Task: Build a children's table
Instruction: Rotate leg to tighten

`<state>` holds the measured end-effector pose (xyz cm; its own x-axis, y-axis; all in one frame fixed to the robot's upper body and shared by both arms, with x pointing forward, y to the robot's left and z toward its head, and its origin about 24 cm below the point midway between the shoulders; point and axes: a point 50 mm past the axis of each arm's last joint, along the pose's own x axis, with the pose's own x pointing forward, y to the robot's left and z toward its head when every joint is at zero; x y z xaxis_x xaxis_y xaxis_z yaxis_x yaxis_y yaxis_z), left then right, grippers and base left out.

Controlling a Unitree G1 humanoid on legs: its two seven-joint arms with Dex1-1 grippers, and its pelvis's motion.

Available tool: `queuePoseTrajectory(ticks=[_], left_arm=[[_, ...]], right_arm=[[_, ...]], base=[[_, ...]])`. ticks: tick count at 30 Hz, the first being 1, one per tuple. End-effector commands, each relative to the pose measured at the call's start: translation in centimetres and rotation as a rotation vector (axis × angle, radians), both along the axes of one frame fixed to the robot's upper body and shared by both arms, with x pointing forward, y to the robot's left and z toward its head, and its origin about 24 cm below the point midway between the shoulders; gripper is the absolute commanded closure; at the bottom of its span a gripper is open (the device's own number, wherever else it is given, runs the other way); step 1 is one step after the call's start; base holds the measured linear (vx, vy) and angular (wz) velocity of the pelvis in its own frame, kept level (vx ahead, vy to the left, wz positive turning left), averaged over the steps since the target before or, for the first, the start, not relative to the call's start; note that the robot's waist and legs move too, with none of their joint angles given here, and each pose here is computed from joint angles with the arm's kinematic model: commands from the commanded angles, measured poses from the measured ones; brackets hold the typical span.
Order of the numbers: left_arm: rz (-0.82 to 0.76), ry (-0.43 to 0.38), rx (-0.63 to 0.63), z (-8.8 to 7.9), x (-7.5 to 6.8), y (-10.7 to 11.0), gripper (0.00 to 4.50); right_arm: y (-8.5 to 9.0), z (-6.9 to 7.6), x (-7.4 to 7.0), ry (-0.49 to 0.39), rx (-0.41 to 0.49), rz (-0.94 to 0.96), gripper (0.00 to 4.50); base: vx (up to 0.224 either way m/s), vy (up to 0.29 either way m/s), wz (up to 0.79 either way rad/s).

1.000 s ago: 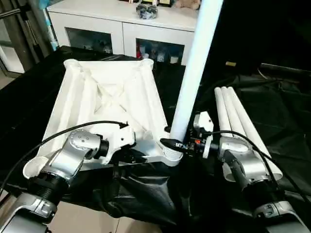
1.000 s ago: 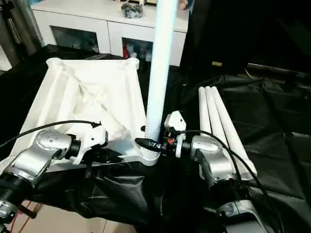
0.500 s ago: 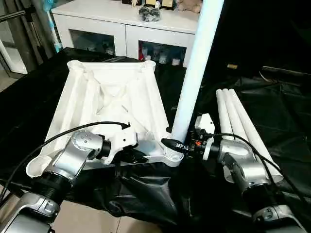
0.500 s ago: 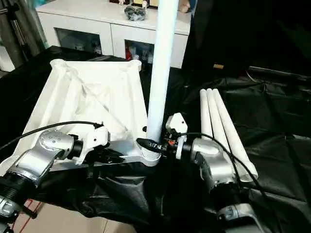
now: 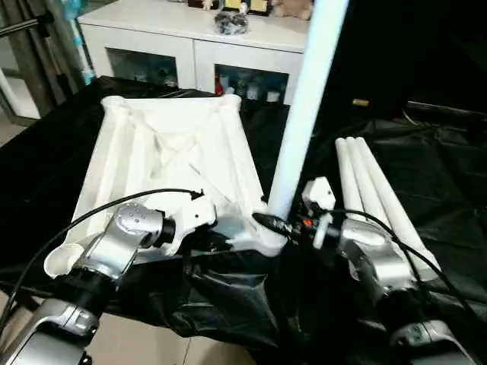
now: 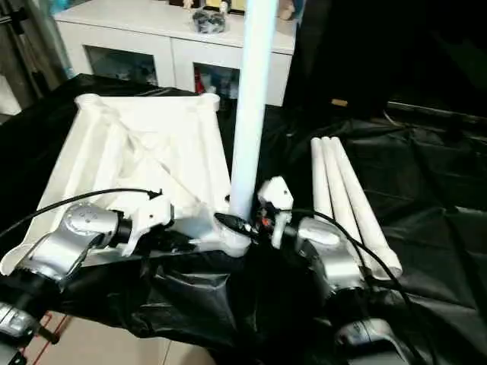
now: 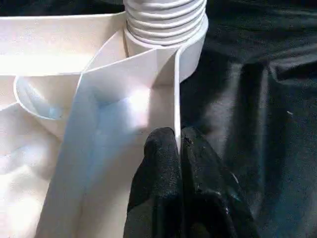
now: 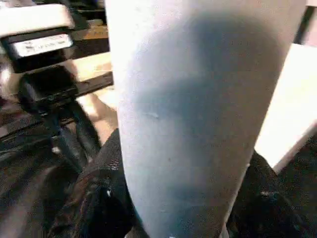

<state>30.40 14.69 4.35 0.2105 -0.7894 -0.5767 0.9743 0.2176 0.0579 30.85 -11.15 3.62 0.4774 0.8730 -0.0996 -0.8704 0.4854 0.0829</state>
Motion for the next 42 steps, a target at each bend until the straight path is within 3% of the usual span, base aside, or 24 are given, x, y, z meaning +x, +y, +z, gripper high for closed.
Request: queuePoseTrajectory(ticks=[1, 6, 11, 18, 28, 29, 30, 32, 34, 38, 39, 42], left_arm=[[0.000, -0.030, -0.014, 0.6, 0.6, -1.4, 4.50], [0.118, -0.043, -0.046, 0.6, 1.3, -3.5, 4.50], [0.234, -0.046, -0.083, 1.0, 1.4, -7.8, 4.50], [0.271, -0.042, -0.112, 1.4, 1.0, -10.7, 4.50], [0.285, -0.061, -0.084, 1.5, 1.2, -9.7, 4.50], [0.284, -0.063, -0.084, 1.5, 1.2, -9.6, 4.50], [0.279, -0.066, -0.085, 1.5, 1.2, -9.6, 4.50], [0.277, -0.067, -0.086, 1.6, 1.2, -9.5, 4.50], [0.243, -0.078, -0.091, 1.6, 1.1, -9.2, 4.50], [0.205, -0.080, -0.094, 1.8, 0.9, -8.5, 4.50], [0.197, -0.080, -0.094, 1.8, 0.8, -8.4, 4.50], [0.155, -0.080, -0.100, 2.0, 0.6, -8.0, 4.50]], right_arm=[[-0.4, -4.1, -1.2, 0.179, -0.114, -0.076, 2.59], [-0.3, -4.9, -0.1, 0.234, -0.142, -0.246, 2.59], [0.7, -5.5, 1.0, 0.303, -0.170, -0.397, 2.59], [1.8, -5.4, 1.5, 0.347, -0.137, -0.452, 2.59], [2.2, -5.2, 1.9, 0.376, -0.112, -0.484, 2.59], [2.2, -5.1, 2.0, 0.372, -0.110, -0.475, 2.03], [2.3, -5.0, 2.0, 0.368, -0.106, -0.461, 1.89], [2.3, -4.9, 2.0, 0.364, -0.103, -0.454, 1.89], [2.4, -4.4, 2.2, 0.349, -0.072, -0.429, 1.51], [2.4, -3.4, 2.5, 0.288, -0.044, -0.357, 1.38], [2.4, -3.2, 2.5, 0.282, -0.040, -0.347, 1.09], [2.3, -2.4, 2.6, 0.242, -0.018, -0.292, 0.93]], base=[[0.000, 0.000, 0.00], [0.000, 0.000, 0.00], [0.000, 0.000, 0.00], [0.000, 0.000, 0.00], [0.000, 0.000, 0.00], [0.000, 0.000, 0.00], [0.000, 0.000, 0.00], [0.000, 0.000, 0.00], [0.000, 0.000, 0.00], [0.000, 0.000, 0.00], [0.000, 0.000, 0.00], [0.000, 0.000, 0.00]])
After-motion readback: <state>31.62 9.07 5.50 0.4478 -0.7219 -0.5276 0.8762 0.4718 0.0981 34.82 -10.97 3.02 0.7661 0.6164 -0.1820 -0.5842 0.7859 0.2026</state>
